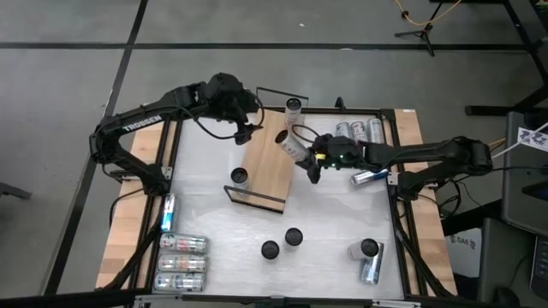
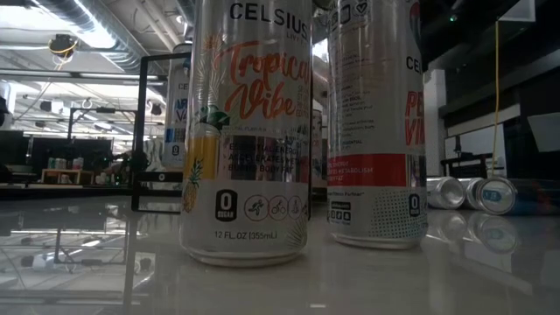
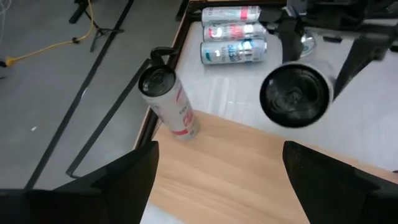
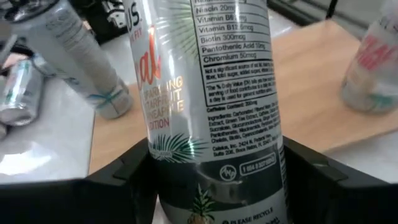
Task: Place canned beverage on shelf
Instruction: Put the top right orange soda can on the shelf
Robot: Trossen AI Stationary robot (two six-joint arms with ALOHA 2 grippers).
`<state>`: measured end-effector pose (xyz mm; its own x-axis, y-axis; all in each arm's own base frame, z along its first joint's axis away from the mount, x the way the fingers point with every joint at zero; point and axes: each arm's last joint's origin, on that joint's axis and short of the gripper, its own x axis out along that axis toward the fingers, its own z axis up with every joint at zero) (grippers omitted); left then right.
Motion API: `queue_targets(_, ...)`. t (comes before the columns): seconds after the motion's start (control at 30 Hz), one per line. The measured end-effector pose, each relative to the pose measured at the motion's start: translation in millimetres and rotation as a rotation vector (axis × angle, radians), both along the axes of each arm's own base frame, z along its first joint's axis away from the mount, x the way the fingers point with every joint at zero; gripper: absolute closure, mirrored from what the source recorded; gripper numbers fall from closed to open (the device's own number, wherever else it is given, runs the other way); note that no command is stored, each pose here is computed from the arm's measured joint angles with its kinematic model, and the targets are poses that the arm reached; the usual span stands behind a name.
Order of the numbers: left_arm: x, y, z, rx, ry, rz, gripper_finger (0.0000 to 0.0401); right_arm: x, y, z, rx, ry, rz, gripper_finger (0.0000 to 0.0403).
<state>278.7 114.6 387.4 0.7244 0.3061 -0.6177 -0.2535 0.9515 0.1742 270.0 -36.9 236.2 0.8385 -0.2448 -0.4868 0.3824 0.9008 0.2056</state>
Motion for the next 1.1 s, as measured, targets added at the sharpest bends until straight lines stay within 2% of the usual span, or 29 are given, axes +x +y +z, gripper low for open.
queue_targets(0.13,2.2,-5.2,0.2,-0.013,-0.008,-0.016,0.0065,5.5,-0.3,-0.2,-0.094,-0.014,0.037,0.0151)
queue_targets(0.37,7.0,-18.4,0.2,-0.098,-0.038,-0.142,0.0065,14.4,-1.1,-2.6,-0.217,-0.030,0.105,0.0150)
queue_targets(0.6,10.8,-30.3,0.2,-0.110,-0.039,-0.189,0.0065,21.6,-1.6,1.3,-0.297,-0.100,0.134,0.0150)
queue_targets(1.1,15.2,-36.0,3.2,-0.093,-0.076,-0.207,0.0065,23.7,-1.9,9.0,-0.323,-0.178,0.127,0.0150)
